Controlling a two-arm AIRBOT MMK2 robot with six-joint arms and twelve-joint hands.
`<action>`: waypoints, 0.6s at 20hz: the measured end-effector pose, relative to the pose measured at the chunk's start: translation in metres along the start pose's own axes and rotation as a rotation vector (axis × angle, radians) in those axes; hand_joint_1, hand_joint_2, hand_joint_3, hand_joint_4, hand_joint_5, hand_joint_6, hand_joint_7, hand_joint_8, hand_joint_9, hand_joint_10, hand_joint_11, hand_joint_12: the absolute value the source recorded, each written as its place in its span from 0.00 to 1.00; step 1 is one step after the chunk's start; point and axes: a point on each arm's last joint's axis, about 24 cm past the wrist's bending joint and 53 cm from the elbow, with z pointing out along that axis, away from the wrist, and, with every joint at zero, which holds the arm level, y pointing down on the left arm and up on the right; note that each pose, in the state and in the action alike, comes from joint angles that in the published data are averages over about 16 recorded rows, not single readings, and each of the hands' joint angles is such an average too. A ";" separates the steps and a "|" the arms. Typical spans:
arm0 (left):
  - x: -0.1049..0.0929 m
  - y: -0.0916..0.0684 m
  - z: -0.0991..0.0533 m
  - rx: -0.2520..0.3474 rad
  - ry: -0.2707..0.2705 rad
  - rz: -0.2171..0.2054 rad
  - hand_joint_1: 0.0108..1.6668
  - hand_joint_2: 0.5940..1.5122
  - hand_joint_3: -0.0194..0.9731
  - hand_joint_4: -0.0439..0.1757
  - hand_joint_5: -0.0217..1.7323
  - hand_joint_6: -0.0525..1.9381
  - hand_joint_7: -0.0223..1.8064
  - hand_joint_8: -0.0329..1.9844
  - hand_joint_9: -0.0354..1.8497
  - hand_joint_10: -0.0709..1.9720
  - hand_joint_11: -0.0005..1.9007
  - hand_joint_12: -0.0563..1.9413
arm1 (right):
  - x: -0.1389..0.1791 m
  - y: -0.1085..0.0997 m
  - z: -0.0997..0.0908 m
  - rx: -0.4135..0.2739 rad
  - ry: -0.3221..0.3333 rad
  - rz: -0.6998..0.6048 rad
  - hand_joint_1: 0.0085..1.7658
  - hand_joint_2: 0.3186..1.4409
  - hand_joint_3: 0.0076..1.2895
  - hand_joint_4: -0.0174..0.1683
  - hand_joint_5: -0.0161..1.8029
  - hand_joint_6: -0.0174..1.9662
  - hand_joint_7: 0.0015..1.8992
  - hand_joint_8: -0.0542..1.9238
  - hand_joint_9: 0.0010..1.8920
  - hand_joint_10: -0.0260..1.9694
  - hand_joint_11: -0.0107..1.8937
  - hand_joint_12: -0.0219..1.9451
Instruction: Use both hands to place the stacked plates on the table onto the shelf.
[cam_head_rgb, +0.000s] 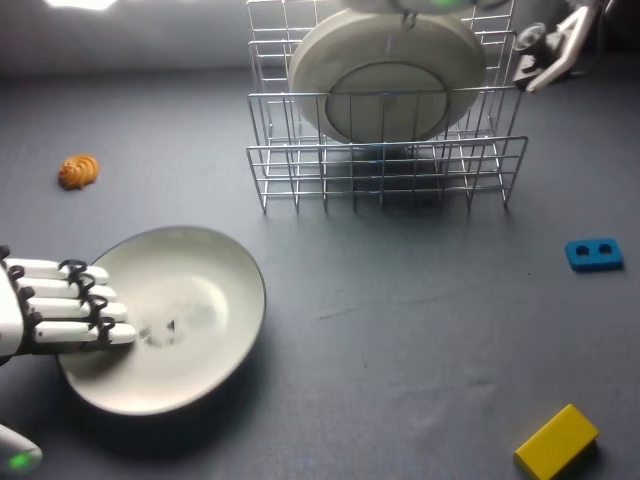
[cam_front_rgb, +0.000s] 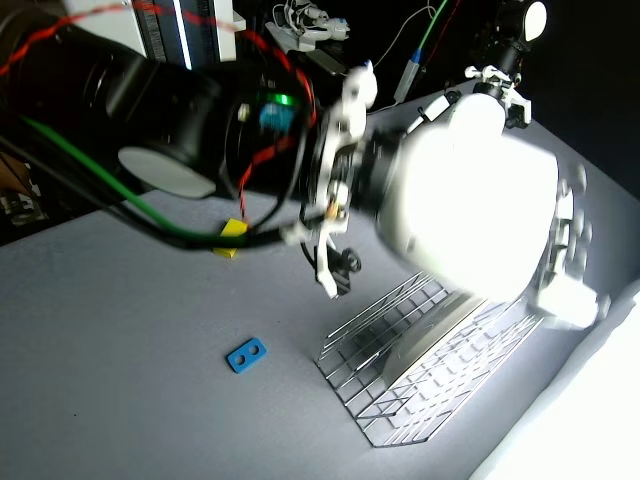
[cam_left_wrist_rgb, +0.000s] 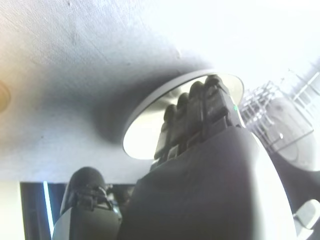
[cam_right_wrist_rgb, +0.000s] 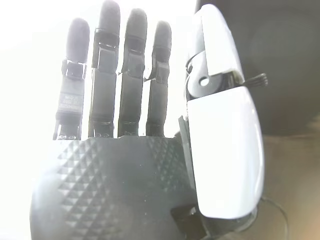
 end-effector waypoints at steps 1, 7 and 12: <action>0.002 0.001 -0.001 -0.003 0.002 -0.009 0.00 0.58 0.04 0.18 0.01 0.02 0.02 0.02 0.03 0.04 0.01 0.01 | 0.007 0.011 -0.001 -0.032 0.012 -0.037 0.63 0.62 0.01 0.09 0.38 0.03 0.36 0.03 0.35 0.04 0.15 0.50; 0.016 0.000 -0.004 -0.017 0.022 -0.065 0.00 0.58 0.04 0.17 0.01 0.01 0.01 0.02 0.03 0.04 0.01 0.01 | 0.056 0.059 -0.013 -0.177 0.095 -0.205 0.60 0.58 0.01 0.10 0.19 0.02 0.17 0.03 0.17 0.03 0.07 0.27; 0.024 -0.003 -0.005 -0.021 0.033 -0.101 0.00 0.59 0.04 0.16 0.01 0.01 0.01 0.01 0.03 0.04 0.01 0.01 | 0.097 0.069 -0.023 -0.223 0.160 -0.296 0.57 0.55 0.01 0.11 0.05 0.03 0.03 0.03 0.03 0.02 0.02 0.07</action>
